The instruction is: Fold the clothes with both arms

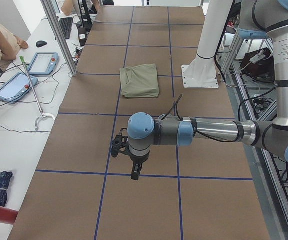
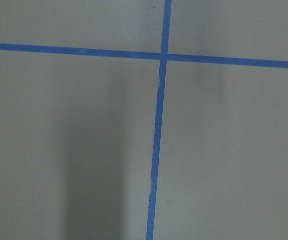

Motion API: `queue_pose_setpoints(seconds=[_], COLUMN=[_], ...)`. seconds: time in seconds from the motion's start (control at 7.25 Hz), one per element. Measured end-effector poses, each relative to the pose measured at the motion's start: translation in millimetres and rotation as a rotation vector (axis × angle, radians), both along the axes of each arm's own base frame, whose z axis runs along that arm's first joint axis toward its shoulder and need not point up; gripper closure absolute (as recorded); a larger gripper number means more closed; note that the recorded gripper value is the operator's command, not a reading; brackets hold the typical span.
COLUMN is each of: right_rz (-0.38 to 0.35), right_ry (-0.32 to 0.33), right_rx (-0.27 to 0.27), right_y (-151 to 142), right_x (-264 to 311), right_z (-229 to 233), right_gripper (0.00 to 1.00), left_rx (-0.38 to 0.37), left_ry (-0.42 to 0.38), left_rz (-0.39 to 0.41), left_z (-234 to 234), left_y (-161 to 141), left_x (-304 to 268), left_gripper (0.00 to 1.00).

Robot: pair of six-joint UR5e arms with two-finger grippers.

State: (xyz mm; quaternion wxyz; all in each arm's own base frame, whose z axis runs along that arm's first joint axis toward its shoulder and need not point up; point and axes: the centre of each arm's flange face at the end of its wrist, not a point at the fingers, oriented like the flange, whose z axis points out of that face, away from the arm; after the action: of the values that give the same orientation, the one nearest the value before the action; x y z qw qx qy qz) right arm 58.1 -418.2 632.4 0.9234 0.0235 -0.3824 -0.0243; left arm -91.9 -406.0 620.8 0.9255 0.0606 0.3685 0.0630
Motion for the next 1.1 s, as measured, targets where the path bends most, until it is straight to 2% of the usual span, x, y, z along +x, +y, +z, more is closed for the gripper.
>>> queue_pose_setpoints(seconds=[1.1], right_rz=[-0.001], right_ry=[0.017], right_rx=[0.006], right_y=[0.2], right_x=[0.6], right_z=[-2.0], right_gripper=[0.0], left_rx=[0.001], left_ry=[0.005], left_rz=[0.001], left_z=[0.0], left_y=[-0.2], left_x=[0.8], left_gripper=[0.0])
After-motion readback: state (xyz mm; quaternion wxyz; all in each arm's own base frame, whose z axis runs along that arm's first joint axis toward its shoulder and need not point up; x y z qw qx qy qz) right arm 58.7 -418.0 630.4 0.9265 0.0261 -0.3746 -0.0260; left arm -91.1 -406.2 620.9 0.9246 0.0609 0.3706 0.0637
